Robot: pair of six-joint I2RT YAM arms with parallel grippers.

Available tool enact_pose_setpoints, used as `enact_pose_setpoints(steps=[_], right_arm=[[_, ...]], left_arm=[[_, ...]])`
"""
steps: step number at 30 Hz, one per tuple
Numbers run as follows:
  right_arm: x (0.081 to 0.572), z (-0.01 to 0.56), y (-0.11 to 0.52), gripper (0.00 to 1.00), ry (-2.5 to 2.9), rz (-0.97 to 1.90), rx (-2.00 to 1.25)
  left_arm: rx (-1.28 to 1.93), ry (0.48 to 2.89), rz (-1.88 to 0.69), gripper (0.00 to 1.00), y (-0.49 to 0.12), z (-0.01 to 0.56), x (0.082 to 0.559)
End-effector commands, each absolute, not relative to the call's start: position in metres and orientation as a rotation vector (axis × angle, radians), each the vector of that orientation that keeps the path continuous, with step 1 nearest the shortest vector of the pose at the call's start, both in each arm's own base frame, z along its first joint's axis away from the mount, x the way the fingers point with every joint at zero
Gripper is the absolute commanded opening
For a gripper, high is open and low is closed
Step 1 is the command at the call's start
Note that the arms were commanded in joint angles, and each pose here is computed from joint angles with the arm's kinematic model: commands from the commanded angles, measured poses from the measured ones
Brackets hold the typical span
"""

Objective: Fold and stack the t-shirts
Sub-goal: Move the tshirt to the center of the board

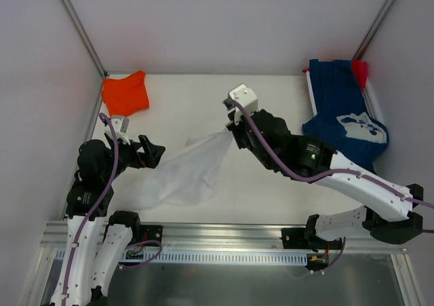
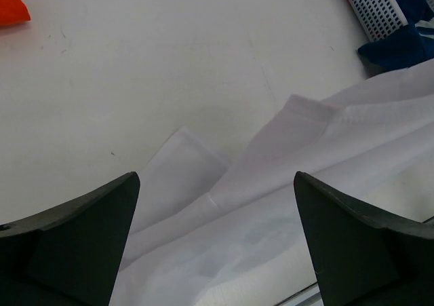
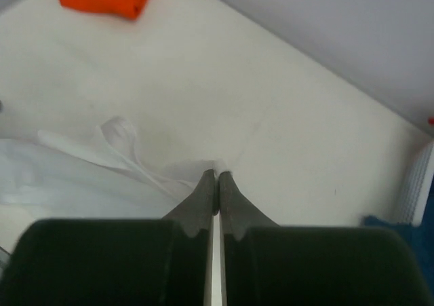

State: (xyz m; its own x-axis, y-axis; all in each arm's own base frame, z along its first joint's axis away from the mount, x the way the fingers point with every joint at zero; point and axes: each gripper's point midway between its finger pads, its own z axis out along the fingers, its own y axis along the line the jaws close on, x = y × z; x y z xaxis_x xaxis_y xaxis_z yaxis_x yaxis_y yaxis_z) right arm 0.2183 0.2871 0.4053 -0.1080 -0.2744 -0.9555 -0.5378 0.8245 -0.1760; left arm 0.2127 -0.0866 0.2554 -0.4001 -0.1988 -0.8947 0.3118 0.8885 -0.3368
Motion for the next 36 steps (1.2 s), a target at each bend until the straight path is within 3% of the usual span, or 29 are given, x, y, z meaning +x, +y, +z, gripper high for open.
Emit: enact_pose_setpoints(steps=[1,14,25,33,36], right_arm=[[0.224,0.420,0.241,0.00,1.686,0.305,-0.358],[0.223,0.376,0.187,0.00,1.733,0.136,-0.269],[0.266,0.332,0.173,0.00,1.856,0.028,-0.184],[0.306,0.283,0.161,0.00,1.979,-0.119,-0.161],[0.332,0.270,0.147,0.00,2.051,-0.073,-0.091]], left_arm=[[0.119,1.877,-0.541,0.99,-0.088,0.263,0.214],[0.207,1.869,-0.654,0.99,-0.107,0.264,0.210],[0.180,1.953,-1.028,0.99,-0.152,0.264,0.195],[0.233,2.199,-1.137,0.99,-0.196,0.195,0.165],[0.296,2.287,-1.024,0.99,-0.214,0.170,0.156]])
